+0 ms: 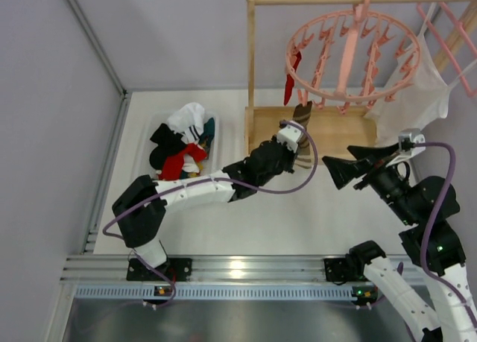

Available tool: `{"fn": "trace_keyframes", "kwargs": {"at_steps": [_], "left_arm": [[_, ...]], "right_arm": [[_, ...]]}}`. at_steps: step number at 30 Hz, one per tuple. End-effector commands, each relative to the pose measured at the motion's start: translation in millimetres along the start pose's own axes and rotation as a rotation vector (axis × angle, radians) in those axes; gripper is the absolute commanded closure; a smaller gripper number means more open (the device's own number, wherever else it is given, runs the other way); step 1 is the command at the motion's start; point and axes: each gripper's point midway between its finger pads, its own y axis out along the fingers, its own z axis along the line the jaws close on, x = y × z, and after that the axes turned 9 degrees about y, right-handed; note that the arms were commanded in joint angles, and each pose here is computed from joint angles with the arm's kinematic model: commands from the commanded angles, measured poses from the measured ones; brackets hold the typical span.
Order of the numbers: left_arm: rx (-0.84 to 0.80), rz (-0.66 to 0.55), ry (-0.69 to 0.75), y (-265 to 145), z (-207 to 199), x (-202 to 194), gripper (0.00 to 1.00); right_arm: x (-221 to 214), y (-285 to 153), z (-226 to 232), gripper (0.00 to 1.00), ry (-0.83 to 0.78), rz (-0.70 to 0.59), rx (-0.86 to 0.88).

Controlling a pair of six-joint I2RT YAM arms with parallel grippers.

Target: Remove the socks clipped to the hanger

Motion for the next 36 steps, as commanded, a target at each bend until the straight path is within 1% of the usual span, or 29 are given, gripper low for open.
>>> {"fn": "trace_keyframes", "kwargs": {"at_steps": [1, 4, 5, 6, 7, 8, 9, 10, 11, 12, 14, 15, 16, 17, 18, 19, 20, 21, 23, 24, 25, 28, 31, 35, 36], "left_arm": [[0.173, -0.085, -0.022, -21.0, -2.2, 27.7, 1.00], [0.230, -0.079, 0.020, -29.4, -22.1, 25.1, 1.00], [0.258, -0.085, 0.030, -30.8, -25.3, 29.8, 1.00], [0.296, -0.082, 0.065, -35.7, -31.9, 30.4, 1.00], [0.319, -0.067, 0.094, -33.5, -35.8, 24.3, 1.00], [0.329, -0.085, 0.101, -33.8, -42.8, 35.9, 1.00], [0.329, -0.078, 0.156, -35.5, -53.9, 35.8, 1.00], [0.367, -0.075, 0.176, -37.1, -54.5, 38.1, 1.00], [0.376, -0.077, 0.197, -31.8, -62.5, 41.5, 1.00], [0.382, -0.072, 0.246, -33.9, -71.8, 43.6, 1.00], [0.416, -0.070, 0.283, -28.8, -83.0, 48.9, 1.00], [0.418, -0.066, 0.328, -29.7, -91.7, 50.8, 1.00], [0.434, -0.060, 0.346, -28.0, -94.2, 51.1, 1.00], [0.433, -0.061, 0.376, -23.4, -103.0, 53.9, 1.00], [0.432, -0.059, 0.392, -21.4, -107.7, 53.4, 1.00], [0.429, -0.060, 0.404, -19.4, -111.9, 54.4, 1.00], [0.434, -0.073, 0.399, -18.9, -115.3, 63.3, 1.00], [0.429, -0.059, 0.440, -14.7, -122.0, 55.8, 1.00], [0.434, -0.066, 0.452, -12.7, -127.9, 62.1, 1.00], [0.434, -0.054, 0.480, -9.1, -131.6, 55.8, 1.00], [0.437, -0.060, 0.479, -8.0, -133.4, 59.9, 1.00], [0.436, -0.054, 0.501, -3.6, -138.1, 55.6, 1.00], [0.428, -0.055, 0.511, -1.7, -143.0, 54.4, 1.00], [0.421, -0.058, 0.514, -1.3, -147.8, 54.4, 1.00], [0.419, -0.057, 0.516, -0.6, -148.5, 53.5, 1.00]], "right_arm": [[52.1, -14.8, -2.0, 0.00, 0.027, -0.184, -0.109], [63.7, -20.7, -9.6, 0.01, 0.024, -0.192, -0.194], [68.3, -20.4, -20.6, 0.01, 0.025, -0.201, -0.263], [81.7, -25.3, -17.5, 0.01, 0.005, -0.224, -0.281], [80.2, -27.8, -22.9, 0.01, -0.005, -0.199, -0.321], [81.9, -22.6, -32.2, 0.01, -0.036, -0.176, -0.374], [96.5, -26.2, -26.0, 0.01, -0.054, -0.193, -0.380], [91.6, -26.5, -31.0, 0.00, -0.068, -0.145, -0.414], [89.7, -16.6, -38.0, 0.01, -0.082, -0.099, -0.448], [100.5, -18.5, -31.8, 0.01, -0.114, -0.093, -0.446], [93.5, -9.2, -40.6, 0.01, -0.150, -0.001, -0.486], [104.8, -10.6, -35.3, 0.01, -0.158, -0.015, -0.487], [106.5, -8.7, -36.7, 0.01, -0.165, -0.004, -0.500], [101.9, -3.6, -45.3, 0.01, -0.175, 0.039, -0.537], [110.9, -3.8, -41.7, 0.01, -0.184, 0.027, -0.539], [110.6, -1.6, -44.0, 0.03, -0.187, 0.042, -0.552], [105.1, 5.4, -51.3, 0.04, -0.196, 0.086, -0.577], [109.4, 6.2, -50.4, 0.06, -0.199, 0.086, -0.584], [104.9, 15.4, -58.6, 0.10, -0.209, 0.128, -0.612], [103.5, 16.1, -59.7, 0.15, -0.212, 0.142, -0.617], [101.6, 18.4, -60.8, 0.17, -0.215, 0.152, -0.620], [92.2, 24.7, -64.1, 0.24, -0.223, 0.197, -0.622], [84.2, 30.2, -67.3, 0.26, -0.242, 0.236, -0.629], [82.1, 32.1, -77.1, 0.28, -0.284, 0.257, -0.689], [82.6, 32.2, -77.5, 0.30, -0.287, 0.256, -0.695]]}}
